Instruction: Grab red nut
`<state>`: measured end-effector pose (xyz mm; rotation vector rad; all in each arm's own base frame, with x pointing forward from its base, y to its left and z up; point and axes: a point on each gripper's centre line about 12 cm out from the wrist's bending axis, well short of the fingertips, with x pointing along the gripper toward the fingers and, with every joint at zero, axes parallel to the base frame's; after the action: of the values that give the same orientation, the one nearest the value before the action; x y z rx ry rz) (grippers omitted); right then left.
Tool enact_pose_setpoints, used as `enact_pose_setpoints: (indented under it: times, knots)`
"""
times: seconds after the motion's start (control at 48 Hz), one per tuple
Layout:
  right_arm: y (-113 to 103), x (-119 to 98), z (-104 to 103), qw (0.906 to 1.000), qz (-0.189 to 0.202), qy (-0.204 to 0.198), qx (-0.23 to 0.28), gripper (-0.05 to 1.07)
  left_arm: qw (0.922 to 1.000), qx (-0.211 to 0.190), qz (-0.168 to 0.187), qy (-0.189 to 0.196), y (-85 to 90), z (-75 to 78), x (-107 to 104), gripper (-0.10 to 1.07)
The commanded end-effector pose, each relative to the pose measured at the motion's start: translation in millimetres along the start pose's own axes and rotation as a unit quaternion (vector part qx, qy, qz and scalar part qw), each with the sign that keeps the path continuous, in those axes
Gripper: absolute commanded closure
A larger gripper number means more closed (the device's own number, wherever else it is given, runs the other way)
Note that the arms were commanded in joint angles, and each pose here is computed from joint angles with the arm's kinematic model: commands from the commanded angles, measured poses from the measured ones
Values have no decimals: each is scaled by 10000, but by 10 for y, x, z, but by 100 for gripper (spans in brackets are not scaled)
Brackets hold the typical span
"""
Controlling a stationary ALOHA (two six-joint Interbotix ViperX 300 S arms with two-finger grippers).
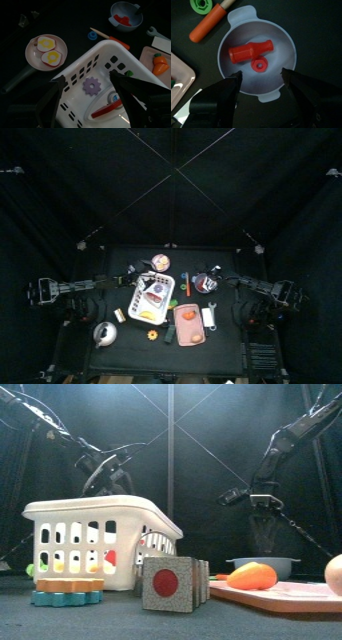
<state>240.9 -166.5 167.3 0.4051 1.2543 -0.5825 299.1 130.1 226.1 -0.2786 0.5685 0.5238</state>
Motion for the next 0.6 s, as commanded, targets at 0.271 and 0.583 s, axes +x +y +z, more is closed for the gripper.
enact_pose_setpoints:
  times: [0.271,0.583]
  knots:
    - [11,228,35,9998,-34,134,-110,8,10000,-68,-4,-63,22,20,-25,-5]
    - [14,327,2,9994,-41,294,-149,8,10000,-80,32,-14,50,-20,-19,-5]
